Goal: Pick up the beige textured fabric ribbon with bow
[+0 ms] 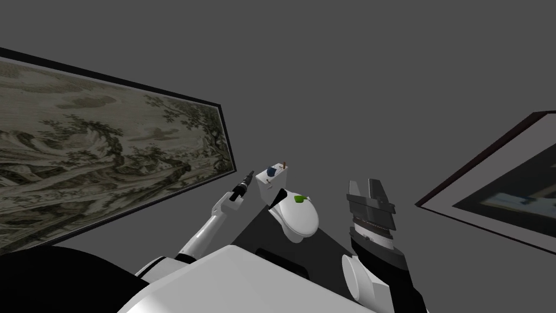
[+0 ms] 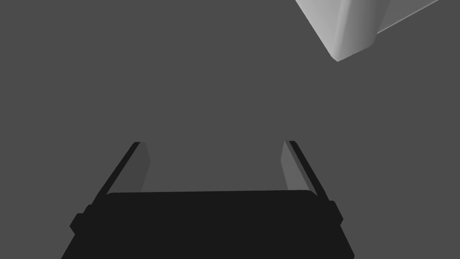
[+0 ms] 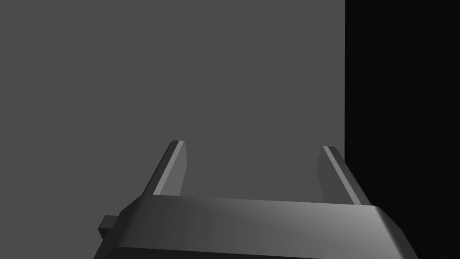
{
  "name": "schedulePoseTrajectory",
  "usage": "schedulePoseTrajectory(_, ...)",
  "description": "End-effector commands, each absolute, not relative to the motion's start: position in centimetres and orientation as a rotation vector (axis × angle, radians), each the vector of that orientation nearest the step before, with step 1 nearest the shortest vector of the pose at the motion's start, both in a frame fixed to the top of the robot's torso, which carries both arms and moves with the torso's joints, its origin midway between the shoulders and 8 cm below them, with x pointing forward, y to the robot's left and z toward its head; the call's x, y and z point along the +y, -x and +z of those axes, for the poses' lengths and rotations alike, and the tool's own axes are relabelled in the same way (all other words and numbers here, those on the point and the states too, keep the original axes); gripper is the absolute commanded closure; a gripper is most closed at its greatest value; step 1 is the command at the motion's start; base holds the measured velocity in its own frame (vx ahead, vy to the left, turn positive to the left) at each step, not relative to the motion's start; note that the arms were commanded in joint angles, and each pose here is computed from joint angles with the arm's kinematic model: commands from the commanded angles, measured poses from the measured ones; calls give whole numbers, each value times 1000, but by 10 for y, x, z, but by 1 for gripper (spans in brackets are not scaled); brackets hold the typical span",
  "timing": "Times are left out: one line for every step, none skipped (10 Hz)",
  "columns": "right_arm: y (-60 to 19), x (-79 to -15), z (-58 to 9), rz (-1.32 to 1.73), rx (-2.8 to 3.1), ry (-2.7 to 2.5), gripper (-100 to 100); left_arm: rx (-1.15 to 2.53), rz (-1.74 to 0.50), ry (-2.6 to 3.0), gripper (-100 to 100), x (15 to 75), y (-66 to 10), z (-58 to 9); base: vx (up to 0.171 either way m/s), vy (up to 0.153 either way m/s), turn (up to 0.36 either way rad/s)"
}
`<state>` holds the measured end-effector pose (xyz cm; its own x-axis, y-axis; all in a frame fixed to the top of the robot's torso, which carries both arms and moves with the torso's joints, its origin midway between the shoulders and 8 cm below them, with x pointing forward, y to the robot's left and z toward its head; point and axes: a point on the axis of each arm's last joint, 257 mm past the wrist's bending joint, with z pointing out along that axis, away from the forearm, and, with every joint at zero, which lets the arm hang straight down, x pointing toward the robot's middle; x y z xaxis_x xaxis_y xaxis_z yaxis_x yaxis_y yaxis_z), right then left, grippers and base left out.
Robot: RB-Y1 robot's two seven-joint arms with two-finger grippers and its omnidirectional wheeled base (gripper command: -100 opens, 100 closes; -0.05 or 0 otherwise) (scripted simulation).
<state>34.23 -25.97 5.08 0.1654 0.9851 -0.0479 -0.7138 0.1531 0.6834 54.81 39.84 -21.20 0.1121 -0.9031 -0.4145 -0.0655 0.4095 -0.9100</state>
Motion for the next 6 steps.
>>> schedulePoseTrajectory(-342, -260, 51, 1315, 564, -590, 0, 1320, -738, 1019, -100, 422, -558, -213, 11, -67, -18)
schedulePoseTrajectory(-342, -260, 51, 1315, 564, -590, 0, 1331, -726, 1035, -100, 426, -556, -223, 2, -73, -7)
schedulePoseTrajectory(-342, -260, 51, 1315, 564, -590, 0, 1322, -691, 1069, -100, 444, -565, -221, -1, -110, -10)
schedulePoseTrajectory(-342, -260, 51, 1315, 564, -590, 0, 1336, -670, 1096, -100, 450, -563, -232, 3, -95, 2)
schedulePoseTrajectory(-342, -260, 51, 1315, 564, -590, 0, 1321, -641, 1129, -100, 467, -571, -226, -1, -105, -1)
schedulePoseTrajectory(-342, -260, 51, 1315, 564, -590, 0, 1337, -615, 1162, -100, 473, -567, -240, 10, -72, 2)
